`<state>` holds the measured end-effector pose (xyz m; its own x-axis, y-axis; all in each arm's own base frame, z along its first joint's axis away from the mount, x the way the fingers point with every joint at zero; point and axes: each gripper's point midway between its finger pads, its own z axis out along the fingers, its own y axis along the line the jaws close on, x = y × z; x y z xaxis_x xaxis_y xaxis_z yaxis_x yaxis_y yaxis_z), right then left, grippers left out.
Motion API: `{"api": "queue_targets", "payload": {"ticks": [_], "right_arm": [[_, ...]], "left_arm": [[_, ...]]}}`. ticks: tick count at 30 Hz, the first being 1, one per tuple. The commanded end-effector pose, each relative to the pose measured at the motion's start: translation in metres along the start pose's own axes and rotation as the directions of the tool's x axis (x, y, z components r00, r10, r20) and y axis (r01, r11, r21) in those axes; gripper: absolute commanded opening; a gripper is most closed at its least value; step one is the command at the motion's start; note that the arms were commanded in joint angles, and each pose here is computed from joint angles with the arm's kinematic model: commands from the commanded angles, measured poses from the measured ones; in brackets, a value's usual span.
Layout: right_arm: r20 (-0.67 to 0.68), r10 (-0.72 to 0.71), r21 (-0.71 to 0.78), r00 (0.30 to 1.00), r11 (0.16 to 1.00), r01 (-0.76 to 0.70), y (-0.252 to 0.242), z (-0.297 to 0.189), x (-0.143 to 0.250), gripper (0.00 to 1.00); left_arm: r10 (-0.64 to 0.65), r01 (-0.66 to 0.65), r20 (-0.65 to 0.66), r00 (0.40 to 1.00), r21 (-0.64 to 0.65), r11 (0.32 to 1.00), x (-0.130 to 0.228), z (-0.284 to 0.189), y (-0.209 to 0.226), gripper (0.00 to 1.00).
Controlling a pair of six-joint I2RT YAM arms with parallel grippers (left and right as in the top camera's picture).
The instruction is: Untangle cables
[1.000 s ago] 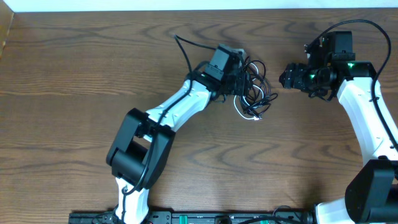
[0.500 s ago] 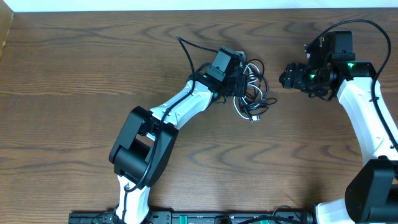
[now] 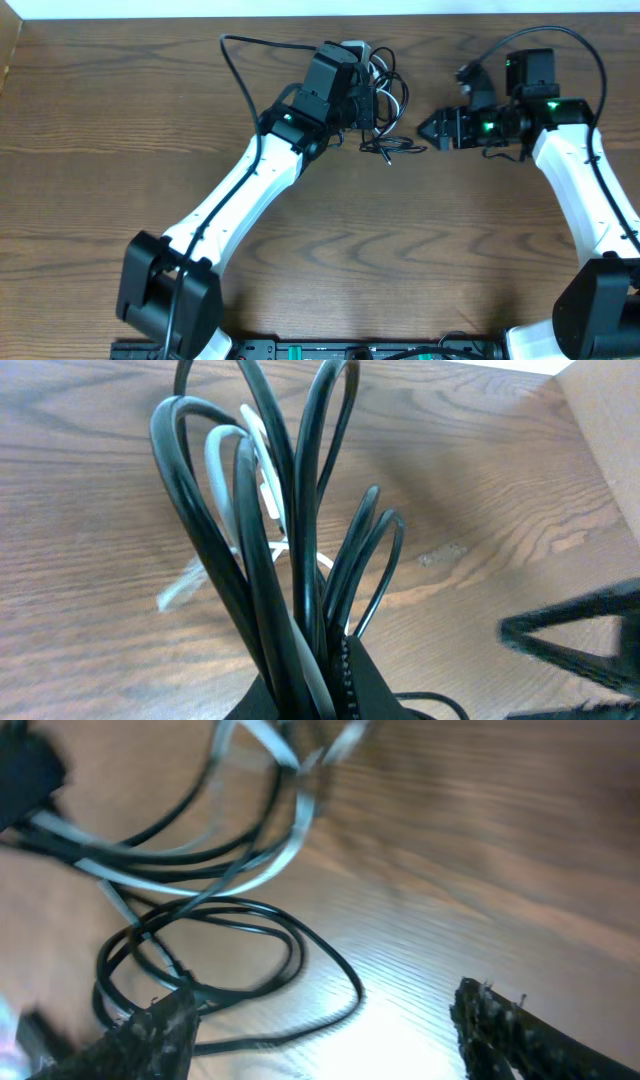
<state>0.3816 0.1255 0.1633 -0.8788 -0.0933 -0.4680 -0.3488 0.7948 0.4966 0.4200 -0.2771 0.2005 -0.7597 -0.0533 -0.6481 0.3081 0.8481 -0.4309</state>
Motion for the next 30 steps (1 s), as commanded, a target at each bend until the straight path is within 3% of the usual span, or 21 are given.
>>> {"api": "queue_targets", "payload": {"ticks": [1, 10, 20, 26, 28, 30], "right_arm": [[0.01, -0.197, -0.123, 0.98, 0.973, 0.196, 0.03, 0.005, 0.002, 0.8], [-0.036, -0.48, -0.212, 0.876, 0.861, 0.463, 0.07, 0.023, 0.029, 0.81], [-0.073, -0.562, -0.268, 0.824, 0.807, 0.526, 0.076, 0.057, 0.043, 0.79], [-0.069, -0.523, -0.272, 0.85, 0.829, 0.488, 0.072, 0.072, 0.038, 0.68], [-0.064, -0.506, -0.269, 0.86, 0.839, 0.474, 0.072, 0.073, 0.036, 0.55], [-0.071, -0.485, -0.276, 0.872, 0.849, 0.45, 0.074, 0.072, 0.037, 0.35]], "left_arm": [[-0.005, 0.003, -0.026, 1.0, -0.055, 0.998, 0.007, 0.002, 0.013, 0.08], [-0.047, 0.039, -0.086, 0.995, -0.091, 0.995, 0.018, -0.002, 0.031, 0.08], [-0.114, 0.133, -0.192, 0.975, 0.09, 0.987, 0.027, -0.009, 0.015, 0.07], [-0.141, 0.166, -0.243, 0.96, 0.087, 0.982, 0.037, -0.012, 0.018, 0.08], [-0.146, 0.17, -0.243, 0.959, 0.081, 0.982, 0.036, -0.013, 0.021, 0.07], [-0.153, 0.175, -0.228, 0.961, 0.079, 0.981, 0.031, -0.013, 0.025, 0.07]]}}
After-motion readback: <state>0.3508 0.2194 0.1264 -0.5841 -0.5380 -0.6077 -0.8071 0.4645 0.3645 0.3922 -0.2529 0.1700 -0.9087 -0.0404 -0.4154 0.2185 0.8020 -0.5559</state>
